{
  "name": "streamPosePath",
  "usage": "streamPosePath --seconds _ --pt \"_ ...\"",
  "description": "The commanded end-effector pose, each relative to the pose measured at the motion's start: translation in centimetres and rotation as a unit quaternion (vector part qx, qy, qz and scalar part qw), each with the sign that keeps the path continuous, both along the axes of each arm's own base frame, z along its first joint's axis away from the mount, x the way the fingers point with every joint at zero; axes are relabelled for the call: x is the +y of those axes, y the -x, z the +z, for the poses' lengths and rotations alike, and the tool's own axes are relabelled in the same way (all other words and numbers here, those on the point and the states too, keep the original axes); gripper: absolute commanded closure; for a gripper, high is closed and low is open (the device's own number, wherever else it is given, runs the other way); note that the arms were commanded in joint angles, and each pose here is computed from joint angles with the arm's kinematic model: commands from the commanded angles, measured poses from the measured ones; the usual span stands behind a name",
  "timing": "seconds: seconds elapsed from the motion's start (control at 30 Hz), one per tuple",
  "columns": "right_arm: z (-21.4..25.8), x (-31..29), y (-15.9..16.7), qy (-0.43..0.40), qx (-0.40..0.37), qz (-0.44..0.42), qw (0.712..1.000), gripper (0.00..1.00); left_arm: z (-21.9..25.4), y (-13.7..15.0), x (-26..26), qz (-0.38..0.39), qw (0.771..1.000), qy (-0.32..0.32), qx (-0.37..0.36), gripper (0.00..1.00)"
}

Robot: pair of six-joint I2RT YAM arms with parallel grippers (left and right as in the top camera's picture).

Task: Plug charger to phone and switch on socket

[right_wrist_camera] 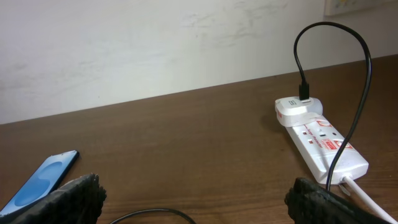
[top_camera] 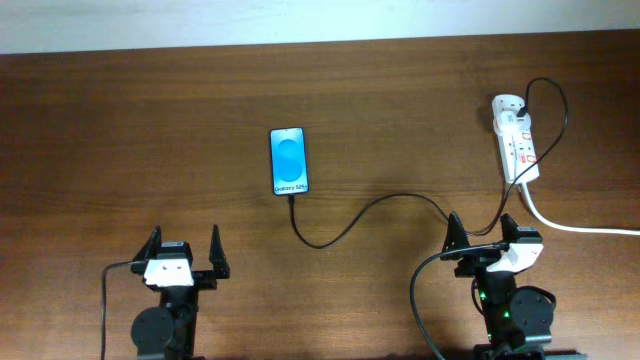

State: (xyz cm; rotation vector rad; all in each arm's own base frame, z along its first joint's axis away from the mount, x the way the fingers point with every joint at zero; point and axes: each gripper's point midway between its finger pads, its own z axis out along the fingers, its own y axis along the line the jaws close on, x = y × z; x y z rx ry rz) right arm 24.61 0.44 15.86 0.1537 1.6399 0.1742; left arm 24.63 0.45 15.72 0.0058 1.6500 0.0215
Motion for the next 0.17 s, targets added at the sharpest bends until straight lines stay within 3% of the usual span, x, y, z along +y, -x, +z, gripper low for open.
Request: streamPosePath --seconds 0.0,0.13 --pt "-0.26 0.3 0.02 0.0 0.002 0.007 1.0 0.02 -0.07 0.05 0.21 0.004 1.0 -0.01 0.0 0.01" --pt "-0.26 0.3 0.02 0.0 0.002 0.007 1.0 0.02 -0.07 0.05 0.21 0.004 1.0 -0.01 0.0 0.01"
